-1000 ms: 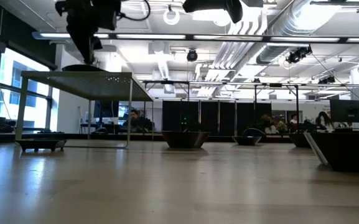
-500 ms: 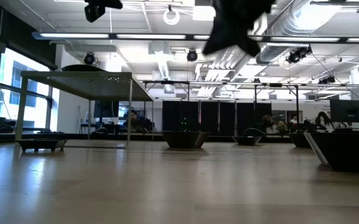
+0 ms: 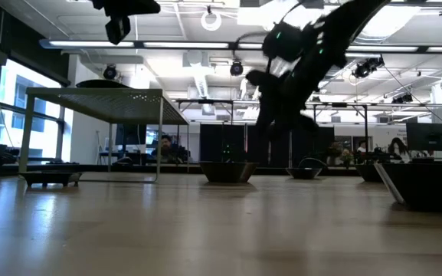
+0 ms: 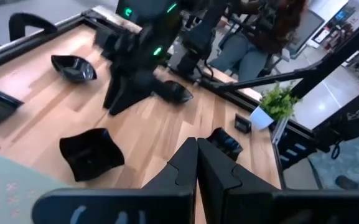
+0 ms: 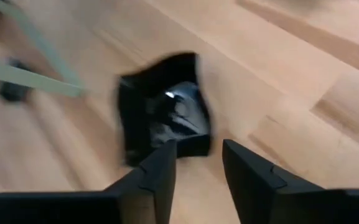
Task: Pick & Place Mini shaped plates
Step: Stack the distorted square plate on the other distorted square plate on the shelf
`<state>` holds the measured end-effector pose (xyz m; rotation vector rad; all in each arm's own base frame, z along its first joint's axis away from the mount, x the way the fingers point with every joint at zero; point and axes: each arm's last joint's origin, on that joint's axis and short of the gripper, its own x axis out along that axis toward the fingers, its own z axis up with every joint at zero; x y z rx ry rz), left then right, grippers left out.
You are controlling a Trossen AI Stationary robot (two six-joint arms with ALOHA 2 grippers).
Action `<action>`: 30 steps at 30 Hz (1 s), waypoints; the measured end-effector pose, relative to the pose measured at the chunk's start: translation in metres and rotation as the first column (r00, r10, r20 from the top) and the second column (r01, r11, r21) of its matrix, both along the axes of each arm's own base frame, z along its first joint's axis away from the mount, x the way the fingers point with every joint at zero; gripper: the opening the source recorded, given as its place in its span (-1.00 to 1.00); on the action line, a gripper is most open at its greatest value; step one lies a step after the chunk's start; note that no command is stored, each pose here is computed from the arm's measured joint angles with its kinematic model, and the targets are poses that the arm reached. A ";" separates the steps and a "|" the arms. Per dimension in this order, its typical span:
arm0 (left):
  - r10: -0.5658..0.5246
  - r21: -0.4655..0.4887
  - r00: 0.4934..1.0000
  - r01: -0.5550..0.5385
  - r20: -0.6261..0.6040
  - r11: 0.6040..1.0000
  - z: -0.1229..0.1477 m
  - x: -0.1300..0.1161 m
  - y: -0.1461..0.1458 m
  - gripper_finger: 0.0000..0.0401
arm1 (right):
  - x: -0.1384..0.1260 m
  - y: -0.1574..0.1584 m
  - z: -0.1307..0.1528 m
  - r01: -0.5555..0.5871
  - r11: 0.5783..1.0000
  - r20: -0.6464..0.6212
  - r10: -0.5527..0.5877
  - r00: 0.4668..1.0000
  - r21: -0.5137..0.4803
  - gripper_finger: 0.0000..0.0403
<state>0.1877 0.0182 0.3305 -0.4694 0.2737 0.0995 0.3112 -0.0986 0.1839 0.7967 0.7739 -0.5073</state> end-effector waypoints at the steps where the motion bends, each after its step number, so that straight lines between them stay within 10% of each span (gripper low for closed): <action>1: 0.003 0.001 1.000 -0.003 0.001 1.000 0.000 0.000 0.000 -1.00 | 0.002 -0.003 -0.006 -0.008 1.000 -0.021 0.008 1.000 -0.002 -0.35; 10: 0.020 -0.001 1.000 -0.020 -0.001 1.000 0.000 -0.001 0.000 -1.00 | 0.015 -0.013 -0.044 -0.062 0.998 -0.071 0.063 0.995 0.022 -0.49; 20: 0.026 -0.024 1.000 -0.026 0.000 0.999 0.000 -0.001 0.000 -1.00 | 0.019 -0.014 -0.043 -0.070 0.998 -0.033 0.070 0.997 -0.001 -0.97; 30: 0.190 -0.135 0.975 -0.204 -0.112 0.970 -0.010 -0.004 0.003 -0.99 | 0.015 -0.013 -0.017 -0.015 0.999 0.029 0.016 0.999 -0.029 -0.98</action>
